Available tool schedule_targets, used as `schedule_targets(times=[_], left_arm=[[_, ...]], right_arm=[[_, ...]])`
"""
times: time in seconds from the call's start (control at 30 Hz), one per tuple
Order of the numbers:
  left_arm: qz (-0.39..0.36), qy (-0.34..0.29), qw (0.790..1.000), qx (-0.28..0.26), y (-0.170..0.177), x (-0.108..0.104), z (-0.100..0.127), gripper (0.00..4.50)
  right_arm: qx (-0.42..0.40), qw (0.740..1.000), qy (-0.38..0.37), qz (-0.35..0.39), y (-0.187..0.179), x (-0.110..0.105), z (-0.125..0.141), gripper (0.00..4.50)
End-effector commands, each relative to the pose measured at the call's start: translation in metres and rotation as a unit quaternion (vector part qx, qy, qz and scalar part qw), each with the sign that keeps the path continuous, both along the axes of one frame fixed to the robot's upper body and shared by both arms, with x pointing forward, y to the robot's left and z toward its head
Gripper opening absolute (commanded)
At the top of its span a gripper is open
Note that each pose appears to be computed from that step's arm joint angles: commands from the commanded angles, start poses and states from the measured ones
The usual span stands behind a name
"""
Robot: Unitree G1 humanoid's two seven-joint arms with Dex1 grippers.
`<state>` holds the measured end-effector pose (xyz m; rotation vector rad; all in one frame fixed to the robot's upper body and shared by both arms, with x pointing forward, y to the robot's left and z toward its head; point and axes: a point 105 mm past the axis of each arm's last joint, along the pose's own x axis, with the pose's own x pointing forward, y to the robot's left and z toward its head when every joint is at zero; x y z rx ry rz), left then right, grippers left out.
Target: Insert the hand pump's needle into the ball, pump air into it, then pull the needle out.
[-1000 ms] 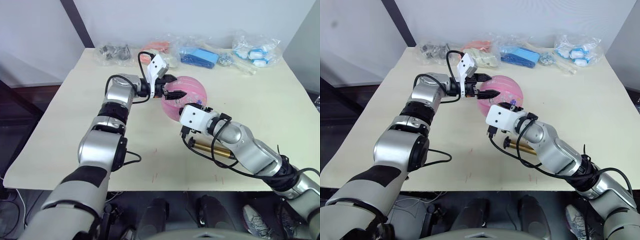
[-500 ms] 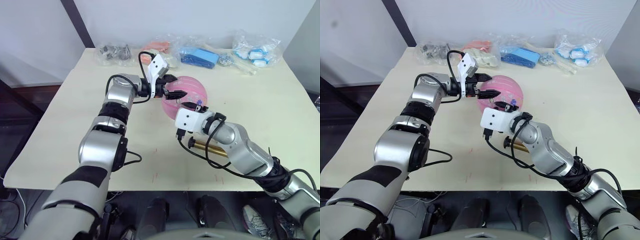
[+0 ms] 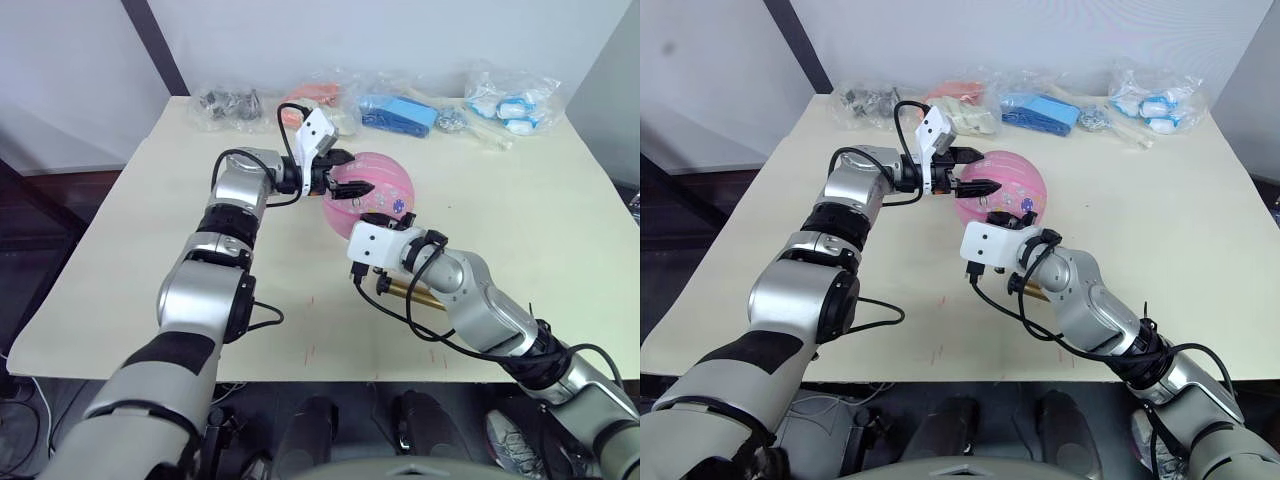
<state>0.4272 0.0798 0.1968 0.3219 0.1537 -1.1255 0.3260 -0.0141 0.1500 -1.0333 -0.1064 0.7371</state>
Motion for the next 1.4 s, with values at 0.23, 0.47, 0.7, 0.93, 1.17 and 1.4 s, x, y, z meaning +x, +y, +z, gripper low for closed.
schedule_targets(times=[0.23,0.47,0.7,0.93,1.17,1.4], left_arm=[[0.003,0.04,0.999,0.031,0.0,-0.003,-0.028,4.5],[0.003,0.039,0.999,0.029,-0.002,-0.003,-0.028,4.5],[0.005,0.039,0.999,0.03,-0.002,-0.003,-0.029,4.5],[0.008,0.041,0.999,0.029,-0.003,-0.003,-0.031,4.5],[0.024,0.041,0.998,0.03,-0.007,-0.001,-0.04,4.5],[0.049,0.038,0.998,0.023,-0.01,0.003,-0.045,4.5]], right_arm=[[0.006,1.0,-0.025,-0.014,-0.005,0.005,0.01,1.86],[0.005,0.999,-0.026,-0.017,-0.007,0.006,0.01,1.86],[0.014,0.999,-0.035,-0.018,-0.004,0.008,0.014,0.36],[0.02,0.999,-0.045,-0.022,-0.005,0.008,0.016,0.37],[0.024,0.998,-0.06,-0.016,-0.002,0.002,0.02,0.37],[-0.002,0.996,-0.091,-0.015,0.003,-0.002,0.024,0.37]])
